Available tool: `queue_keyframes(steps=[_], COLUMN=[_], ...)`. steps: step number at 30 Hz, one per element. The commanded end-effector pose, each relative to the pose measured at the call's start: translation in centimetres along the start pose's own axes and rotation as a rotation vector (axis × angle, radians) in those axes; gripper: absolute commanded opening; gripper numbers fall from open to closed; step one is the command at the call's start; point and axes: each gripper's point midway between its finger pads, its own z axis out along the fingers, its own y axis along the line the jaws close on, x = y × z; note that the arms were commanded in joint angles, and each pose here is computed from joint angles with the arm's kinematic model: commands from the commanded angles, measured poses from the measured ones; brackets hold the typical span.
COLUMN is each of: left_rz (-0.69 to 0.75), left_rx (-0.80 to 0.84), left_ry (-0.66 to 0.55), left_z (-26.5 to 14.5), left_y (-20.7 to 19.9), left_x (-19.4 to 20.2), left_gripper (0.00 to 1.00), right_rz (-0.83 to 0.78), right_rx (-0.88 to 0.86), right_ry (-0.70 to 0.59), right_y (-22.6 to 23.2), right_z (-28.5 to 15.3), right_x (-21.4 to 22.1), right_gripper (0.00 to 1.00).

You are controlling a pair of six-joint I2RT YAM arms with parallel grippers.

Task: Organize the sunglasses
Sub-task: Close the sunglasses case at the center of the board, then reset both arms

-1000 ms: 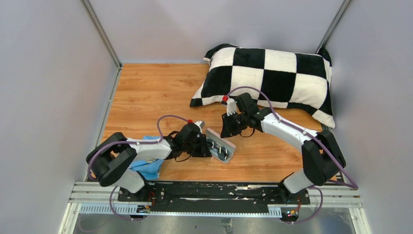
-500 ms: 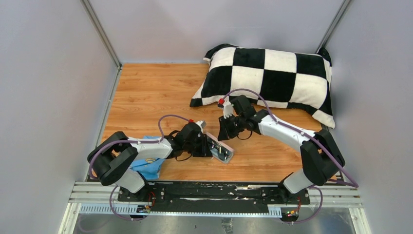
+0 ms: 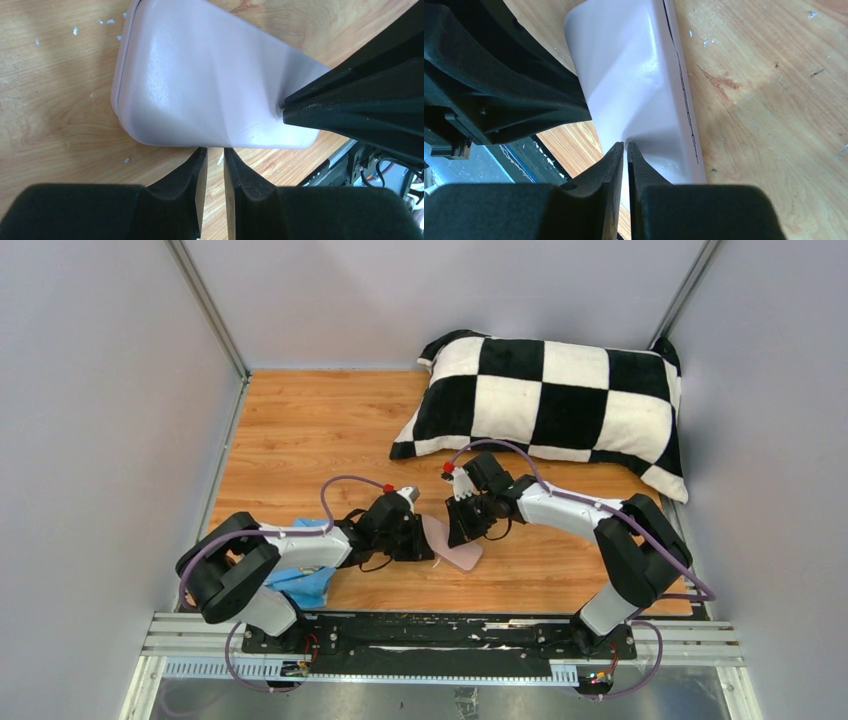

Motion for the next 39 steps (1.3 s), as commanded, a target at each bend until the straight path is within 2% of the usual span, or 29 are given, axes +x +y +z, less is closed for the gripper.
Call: queue_keyframes(steps=[1, 7, 10, 13, 14, 16, 19, 22, 24, 27, 29, 32, 36, 39], left_rz=[-0.002, -0.024, -0.028, -0.001, 0.011, 0.045, 0.099, 0.137, 0.170, 0.189, 0.176, 0.137, 0.132, 0.104], left_rx=[0.016, 0.080, 0.107, 0.067, 0.044, 0.010, -0.082, -0.158, -0.201, -0.240, -0.243, -0.250, -0.154, -0.145], left_ry=[-0.033, -0.067, -0.111, -0.160, -0.182, -0.236, -0.348, -0.459, -0.511, -0.567, -0.623, -0.704, -0.738, -0.766], left_z=[-0.6, -2.7, -4.5, -7.1, -8.0, -10.2, -14.1, -18.6, -20.9, -23.3, -24.5, -25.7, -25.7, -26.1], left_y=[-0.2, -1.3, -2.0, -2.2, -2.2, -2.3, -2.3, -2.9, -2.9, -2.7, -2.5, -1.5, -1.9, -1.4], left_x=[-0.1, -0.1, -0.7, -1.8, -2.4, -3.6, -6.5, -9.5, -10.7, -11.7, -12.0, -12.2, -11.5, -11.2], left_gripper=[0.24, 0.24, 0.26, 0.28, 0.28, 0.29, 0.30, 0.32, 0.32, 0.33, 0.33, 0.35, 0.38, 0.40], right_rz=[0.019, -0.005, -0.021, 0.002, 0.014, 0.040, 0.098, 0.170, 0.214, 0.286, 0.343, 0.416, 0.464, 0.472], right_rx=[0.040, 0.070, 0.117, 0.162, 0.198, 0.309, 0.594, 0.856, 0.966, 1.056, 1.117, 1.167, 1.169, 1.197], right_ry=[0.031, -0.029, -0.093, -0.230, -0.280, -0.402, -0.568, -0.716, -0.817, -0.963, -1.052, -1.145, -1.150, -1.116], right_y=[-0.6, 0.0, 0.3, 0.0, -0.4, -1.5, -4.6, -6.7, -7.1, -7.3, -7.8, -8.7, -9.6, -10.1], right_z=[0.1, -2.0, -4.8, -8.9, -10.4, -14.3, -20.4, -26.7, -30.4, -34.2, -36.0, -36.9, -35.9, -35.5], right_x=[1.0, -0.6, -2.1, -4.8, -5.6, -7.0, -7.7, -6.6, -5.2, -2.8, -0.6, 2.6, 4.7, 5.4], right_gripper=[0.14, 0.16, 0.22, 0.30, 0.35, 0.53, 0.80, 0.87, 0.94, 0.95, 0.93, 0.90, 0.91, 0.90])
